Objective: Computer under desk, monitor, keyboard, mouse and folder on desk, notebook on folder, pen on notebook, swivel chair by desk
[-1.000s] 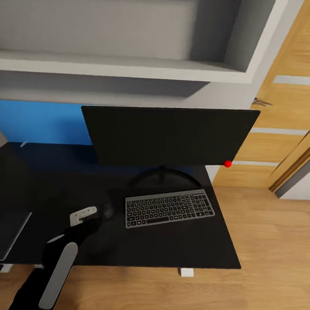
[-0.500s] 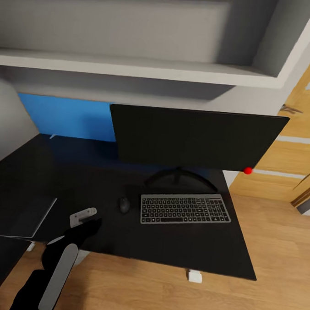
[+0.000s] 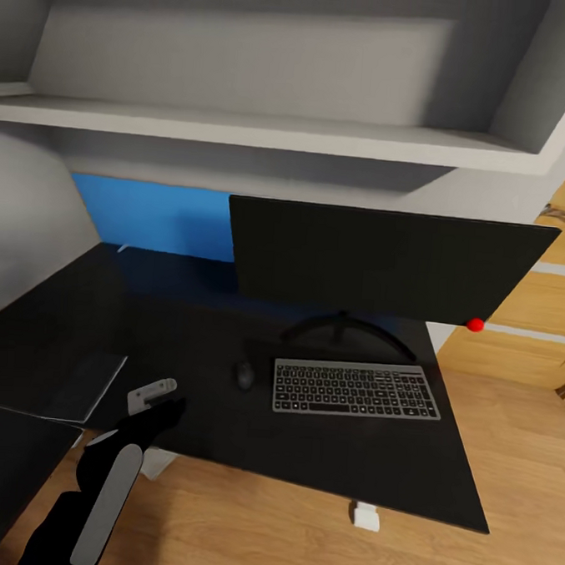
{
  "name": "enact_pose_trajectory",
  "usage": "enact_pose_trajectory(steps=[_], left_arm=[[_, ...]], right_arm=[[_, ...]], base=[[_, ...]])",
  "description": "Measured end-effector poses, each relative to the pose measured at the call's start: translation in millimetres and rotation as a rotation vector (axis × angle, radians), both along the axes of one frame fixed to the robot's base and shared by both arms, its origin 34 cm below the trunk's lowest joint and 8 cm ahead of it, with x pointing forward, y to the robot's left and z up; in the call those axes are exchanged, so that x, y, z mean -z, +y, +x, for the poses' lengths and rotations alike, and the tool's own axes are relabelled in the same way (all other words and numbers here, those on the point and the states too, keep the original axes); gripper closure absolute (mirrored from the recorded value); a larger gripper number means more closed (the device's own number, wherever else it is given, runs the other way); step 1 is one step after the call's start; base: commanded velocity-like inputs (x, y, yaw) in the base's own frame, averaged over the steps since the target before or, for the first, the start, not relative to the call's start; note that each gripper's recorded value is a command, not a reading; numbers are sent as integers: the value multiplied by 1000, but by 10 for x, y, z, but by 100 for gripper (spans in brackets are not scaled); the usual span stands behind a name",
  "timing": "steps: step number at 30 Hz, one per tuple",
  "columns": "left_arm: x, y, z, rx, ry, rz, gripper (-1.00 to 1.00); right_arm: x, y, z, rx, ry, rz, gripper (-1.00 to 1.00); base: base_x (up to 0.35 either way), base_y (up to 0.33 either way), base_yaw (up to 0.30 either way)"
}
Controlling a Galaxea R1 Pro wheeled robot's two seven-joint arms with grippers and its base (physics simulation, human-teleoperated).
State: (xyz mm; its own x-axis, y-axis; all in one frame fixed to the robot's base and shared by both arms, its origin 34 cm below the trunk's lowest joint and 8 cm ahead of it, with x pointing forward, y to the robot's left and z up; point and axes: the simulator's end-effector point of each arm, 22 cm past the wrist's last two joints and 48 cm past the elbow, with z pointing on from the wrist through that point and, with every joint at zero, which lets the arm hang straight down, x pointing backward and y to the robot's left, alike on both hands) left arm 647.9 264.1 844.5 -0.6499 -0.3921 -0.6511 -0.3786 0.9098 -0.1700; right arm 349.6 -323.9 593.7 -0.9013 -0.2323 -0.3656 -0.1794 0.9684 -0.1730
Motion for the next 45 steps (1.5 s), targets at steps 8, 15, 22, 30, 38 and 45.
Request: enact_pose_trajectory(steps=[8, 15, 22, 30, 38, 45], left_arm=[[-54, -9, 11, 1, -11, -1, -100], [-100, -23, 20, 5, -20, -1, -100], [-137, -37, 35, 3, -32, -4, -100], [-208, -17, 52, -15, -64, -7, -100], [-56, 59, -217, -44, -44, -2, -100], [-79, 72, -238, -50, -53, -1, -100]], right_arm=[[-22, -11, 31, 2, -8, -1, -100], [-42, -13, 61, 2, -17, -2, -100], [-55, 31, 98, 3, -23, 4, -100], [-73, 108, 249, 7, -30, 14, -100], [-58, 339, 507, -69, 31, 19, -100], [-81, 377, 570, -84, 28, 17, -100]], base=[[0, 0, 156], [0, 0, 173], [-55, -132, 212], [-63, -112, 225], [-5, -9, 203], [0, -1, 204]])
